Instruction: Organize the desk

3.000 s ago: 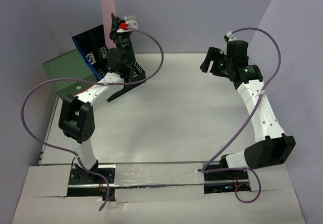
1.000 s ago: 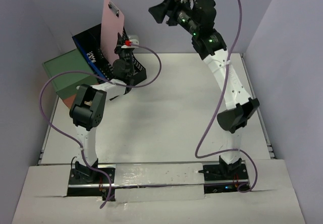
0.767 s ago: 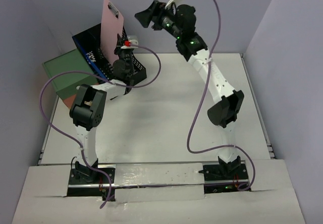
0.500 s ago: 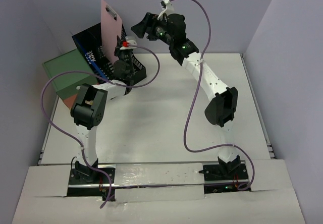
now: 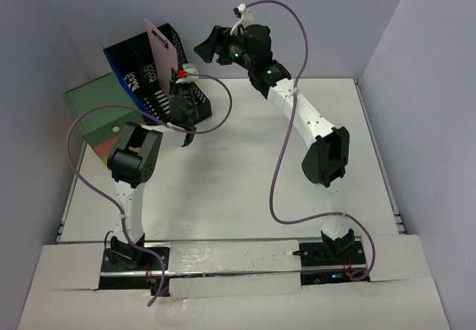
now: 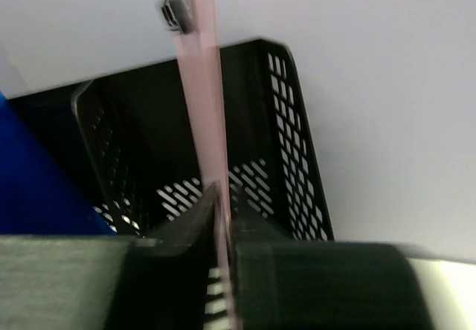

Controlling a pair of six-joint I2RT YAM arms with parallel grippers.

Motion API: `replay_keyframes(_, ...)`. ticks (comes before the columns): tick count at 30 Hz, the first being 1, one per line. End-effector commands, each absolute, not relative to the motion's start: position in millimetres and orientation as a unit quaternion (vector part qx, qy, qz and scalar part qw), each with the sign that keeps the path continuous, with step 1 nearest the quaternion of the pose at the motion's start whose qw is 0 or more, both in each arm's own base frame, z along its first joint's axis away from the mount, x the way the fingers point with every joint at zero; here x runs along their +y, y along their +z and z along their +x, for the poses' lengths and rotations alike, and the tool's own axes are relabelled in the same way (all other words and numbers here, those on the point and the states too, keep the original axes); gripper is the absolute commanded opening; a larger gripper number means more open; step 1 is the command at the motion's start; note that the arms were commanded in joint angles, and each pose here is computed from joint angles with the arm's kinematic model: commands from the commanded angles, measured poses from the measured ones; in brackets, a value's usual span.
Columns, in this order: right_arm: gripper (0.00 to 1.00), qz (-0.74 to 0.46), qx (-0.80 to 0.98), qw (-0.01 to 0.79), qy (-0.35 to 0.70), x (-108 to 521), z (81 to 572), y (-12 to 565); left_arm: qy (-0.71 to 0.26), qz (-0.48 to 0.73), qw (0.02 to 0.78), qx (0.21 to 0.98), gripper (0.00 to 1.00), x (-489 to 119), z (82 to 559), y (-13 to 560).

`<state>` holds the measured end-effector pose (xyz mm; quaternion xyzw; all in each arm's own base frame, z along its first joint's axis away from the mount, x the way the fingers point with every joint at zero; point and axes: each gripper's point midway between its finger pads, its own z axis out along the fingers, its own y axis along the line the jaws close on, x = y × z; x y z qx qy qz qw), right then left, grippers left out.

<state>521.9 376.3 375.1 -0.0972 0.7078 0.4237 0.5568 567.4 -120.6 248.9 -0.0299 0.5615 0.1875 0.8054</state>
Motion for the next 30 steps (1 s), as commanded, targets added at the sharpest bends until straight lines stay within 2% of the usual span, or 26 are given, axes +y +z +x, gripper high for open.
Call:
replay_keyframes(1, 0.84, -0.116, 0.692, 0.577, 0.417, 367.8, 515.3, 394.7, 0.088, -0.147, 0.913, 0.369, 0.37, -102.6, 514.7, 336.7)
replay_keyframes(3, 0.84, -0.119, 0.694, 0.578, 0.412, 364.6, 513.3, 395.4, 0.087, -0.138, 0.915, 0.369, 0.50, -106.3, 511.7, 338.7)
replay_keyframes(5, 0.85, -0.118, 0.694, 0.580, 0.409, 357.9, 511.2, 400.0, 0.088, -0.135, 0.915, 0.370, 0.57, -108.7, 507.9, 341.0)
replay_keyframes(12, 0.85, -0.119, 0.711, 0.573, 0.389, 336.1, 495.6, 400.4, 0.100, -0.113, 0.920, 0.361, 0.75, -126.3, 485.9, 365.8)
replay_keyframes(18, 0.85, -0.112, 0.735, 0.561, 0.363, 310.2, 474.1, 398.8, 0.116, -0.095, 0.928, 0.340, 0.82, -135.4, 452.3, 402.5)
replay_keyframes(23, 0.85, -0.085, 0.743, 0.559, 0.359, 258.9, 433.5, 407.4, 0.132, -0.084, 0.928, 0.339, 0.87, -136.2, 404.2, 435.3)
replay_keyframes(28, 0.85, -0.069, 0.759, 0.555, 0.334, 219.2, 398.7, 391.0, 0.180, -0.087, 0.907, 0.372, 0.88, -107.3, 353.3, 451.5)
replay_keyframes(30, 0.85, -0.066, 0.766, 0.549, 0.327, 208.6, 384.5, 380.3, 0.202, -0.072, 0.891, 0.400, 0.88, -99.0, 348.2, 443.6)
